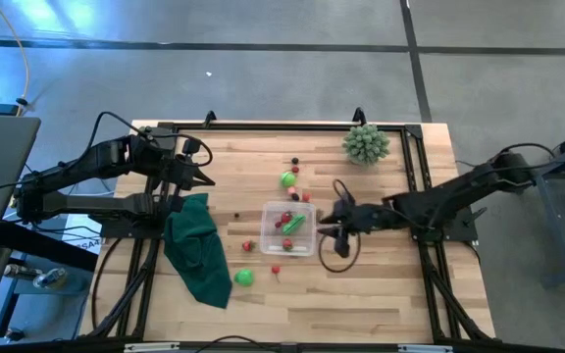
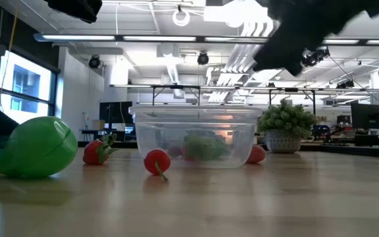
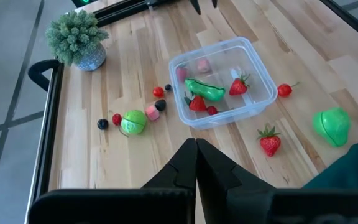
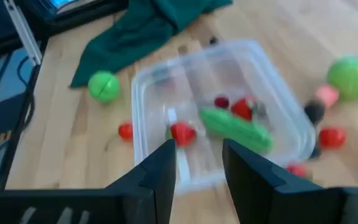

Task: Pick and placing Produce into tupperware
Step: Put the pink peach into the transparent bin

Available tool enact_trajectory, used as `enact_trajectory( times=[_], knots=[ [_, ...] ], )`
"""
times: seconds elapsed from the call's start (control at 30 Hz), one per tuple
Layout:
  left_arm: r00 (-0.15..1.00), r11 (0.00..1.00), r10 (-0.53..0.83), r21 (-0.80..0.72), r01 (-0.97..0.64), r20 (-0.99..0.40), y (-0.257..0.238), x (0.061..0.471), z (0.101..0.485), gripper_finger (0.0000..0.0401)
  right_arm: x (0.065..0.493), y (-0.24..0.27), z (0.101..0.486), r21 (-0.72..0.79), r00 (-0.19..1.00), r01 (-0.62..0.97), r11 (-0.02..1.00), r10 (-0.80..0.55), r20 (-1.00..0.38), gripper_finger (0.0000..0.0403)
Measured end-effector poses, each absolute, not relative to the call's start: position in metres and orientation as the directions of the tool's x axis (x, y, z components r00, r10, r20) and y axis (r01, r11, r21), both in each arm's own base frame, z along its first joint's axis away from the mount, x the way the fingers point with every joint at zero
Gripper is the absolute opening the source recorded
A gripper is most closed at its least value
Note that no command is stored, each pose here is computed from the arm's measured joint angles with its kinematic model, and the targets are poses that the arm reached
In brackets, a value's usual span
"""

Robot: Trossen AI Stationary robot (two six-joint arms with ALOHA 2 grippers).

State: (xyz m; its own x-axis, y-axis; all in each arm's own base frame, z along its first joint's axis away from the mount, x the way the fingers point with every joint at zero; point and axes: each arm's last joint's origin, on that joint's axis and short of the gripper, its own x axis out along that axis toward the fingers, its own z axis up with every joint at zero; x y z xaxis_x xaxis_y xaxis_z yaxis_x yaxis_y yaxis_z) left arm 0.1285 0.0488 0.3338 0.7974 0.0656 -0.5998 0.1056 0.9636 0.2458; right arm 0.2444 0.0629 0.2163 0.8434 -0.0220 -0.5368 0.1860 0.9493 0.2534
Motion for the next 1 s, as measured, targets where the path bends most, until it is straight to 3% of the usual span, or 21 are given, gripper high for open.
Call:
enact_trajectory(
  times=[0.4, 0.67, 1.0],
  knots=[
    [0.798, 0.964, 0.065, 0.246, 0.106, -0.600, 0.049, 0.129, 0.334, 0.0001, 0.197, 0.055, 0.134, 0.270, 0.883, 0.239, 0.933, -0.094, -0.459, 0.0136],
    [0.797, 0.964, 0.066, 0.246, 0.105, -0.600, 0.049, 0.129, 0.334, 0.0001, 0.193, 0.053, 0.119, 0.049, 0.889, 0.167, 0.985, -0.129, -0.440, 0.0210],
    [0.798, 0.964, 0.066, 0.246, 0.106, -0.600, 0.049, 0.129, 0.334, 0.0001, 0.215, 0.061, 0.108, 0.020, 0.860, 0.042, 0.999, -0.026, -0.509, 0.0213]
  ],
)
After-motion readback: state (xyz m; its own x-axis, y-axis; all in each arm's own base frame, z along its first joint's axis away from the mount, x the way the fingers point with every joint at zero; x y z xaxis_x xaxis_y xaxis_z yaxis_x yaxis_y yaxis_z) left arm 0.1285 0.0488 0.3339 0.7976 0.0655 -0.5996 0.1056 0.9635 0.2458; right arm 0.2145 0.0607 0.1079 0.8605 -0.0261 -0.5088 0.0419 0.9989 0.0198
